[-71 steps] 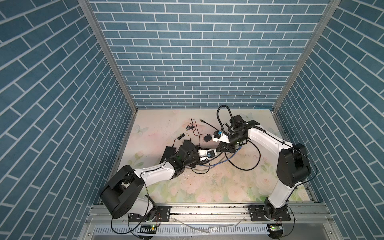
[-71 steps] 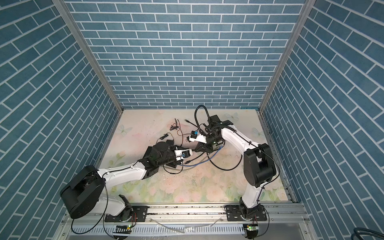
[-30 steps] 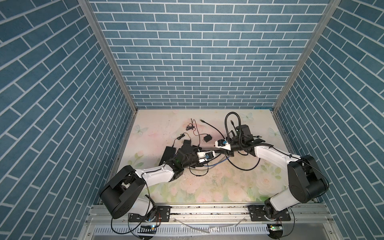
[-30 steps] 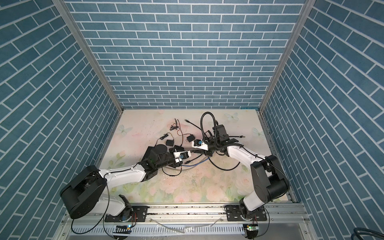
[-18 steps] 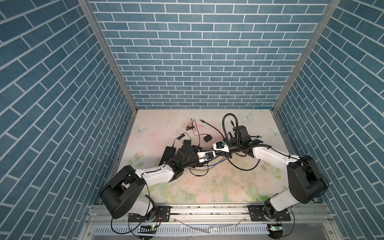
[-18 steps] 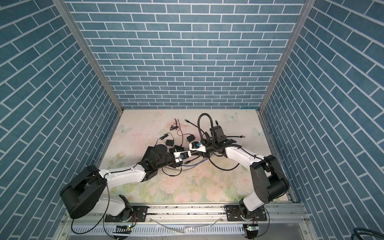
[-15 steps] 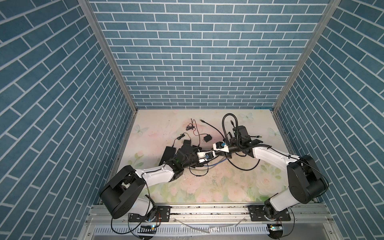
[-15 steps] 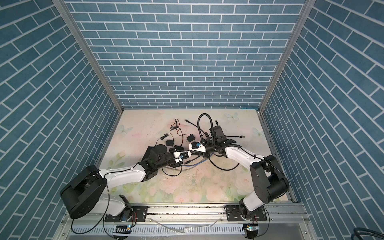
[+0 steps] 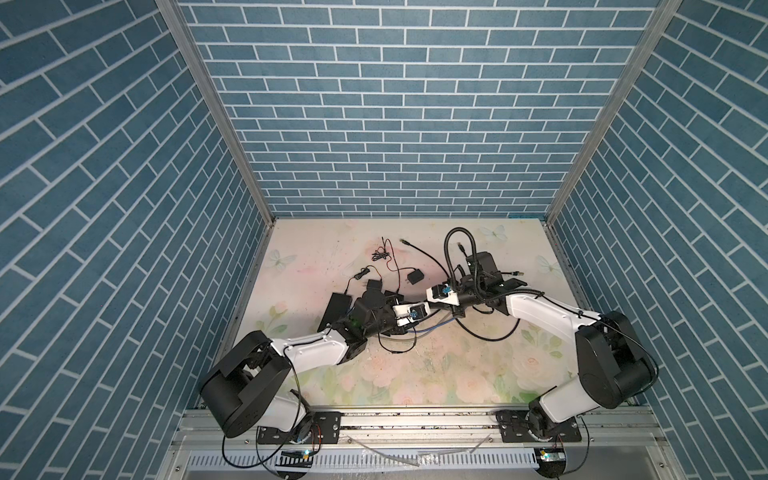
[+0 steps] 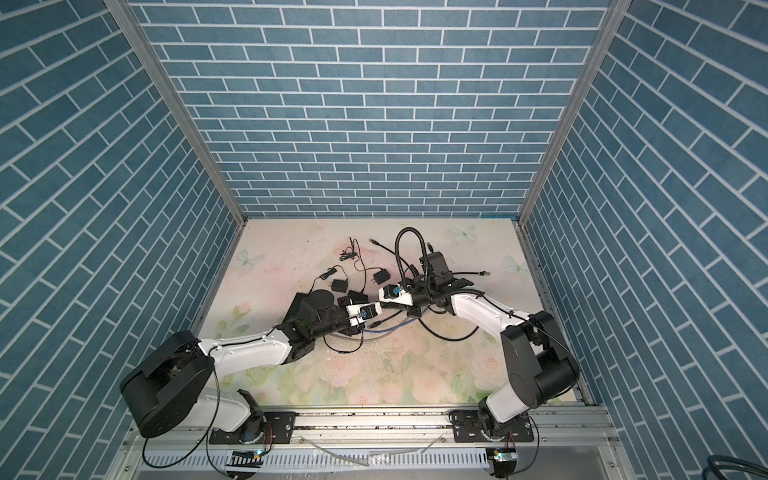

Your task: Insert the plug into the switch port

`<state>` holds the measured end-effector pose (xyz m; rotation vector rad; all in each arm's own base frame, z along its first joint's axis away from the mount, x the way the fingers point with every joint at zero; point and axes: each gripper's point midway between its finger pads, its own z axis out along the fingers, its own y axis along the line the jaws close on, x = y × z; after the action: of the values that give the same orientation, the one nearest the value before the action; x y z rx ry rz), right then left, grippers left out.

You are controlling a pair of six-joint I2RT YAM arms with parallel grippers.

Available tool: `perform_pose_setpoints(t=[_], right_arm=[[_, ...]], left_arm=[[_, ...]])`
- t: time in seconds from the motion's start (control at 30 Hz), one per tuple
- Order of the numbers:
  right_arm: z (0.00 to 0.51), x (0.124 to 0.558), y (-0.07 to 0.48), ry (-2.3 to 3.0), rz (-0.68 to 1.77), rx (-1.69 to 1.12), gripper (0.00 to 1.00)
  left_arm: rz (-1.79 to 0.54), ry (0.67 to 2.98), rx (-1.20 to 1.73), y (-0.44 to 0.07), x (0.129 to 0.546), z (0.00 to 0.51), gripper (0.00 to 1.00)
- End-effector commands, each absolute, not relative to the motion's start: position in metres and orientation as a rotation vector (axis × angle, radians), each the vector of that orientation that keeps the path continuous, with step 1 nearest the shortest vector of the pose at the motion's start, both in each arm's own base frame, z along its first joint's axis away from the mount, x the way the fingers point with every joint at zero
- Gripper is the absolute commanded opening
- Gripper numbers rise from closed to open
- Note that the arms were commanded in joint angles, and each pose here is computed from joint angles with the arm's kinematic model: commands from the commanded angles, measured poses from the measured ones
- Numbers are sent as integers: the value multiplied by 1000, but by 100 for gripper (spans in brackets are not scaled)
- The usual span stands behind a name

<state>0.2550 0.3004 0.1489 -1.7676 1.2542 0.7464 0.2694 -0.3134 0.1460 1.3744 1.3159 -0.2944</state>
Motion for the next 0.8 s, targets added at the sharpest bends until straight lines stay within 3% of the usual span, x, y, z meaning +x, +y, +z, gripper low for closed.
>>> perform_pose_setpoints(t=[0.0, 0.13, 0.2, 0.5, 0.77], right_arm=[[153, 248, 301, 1220, 758, -1775, 0], [140, 255, 300, 1285, 745, -1769, 0], [130, 262, 300, 1341, 735, -1757, 0], [110, 298, 308, 1745, 780, -1514, 0], [80, 306, 317, 1848, 684, -1440, 0]], left_arm=[[-307, 1338, 1328, -312, 271, 145, 29], [-250, 1428, 1155, -295, 290, 148, 86], [-235, 1492, 1079, -283, 297, 146, 99], [-82, 2027, 848, -227, 319, 116, 100], [-129, 2189, 713, -217, 317, 90, 100]])
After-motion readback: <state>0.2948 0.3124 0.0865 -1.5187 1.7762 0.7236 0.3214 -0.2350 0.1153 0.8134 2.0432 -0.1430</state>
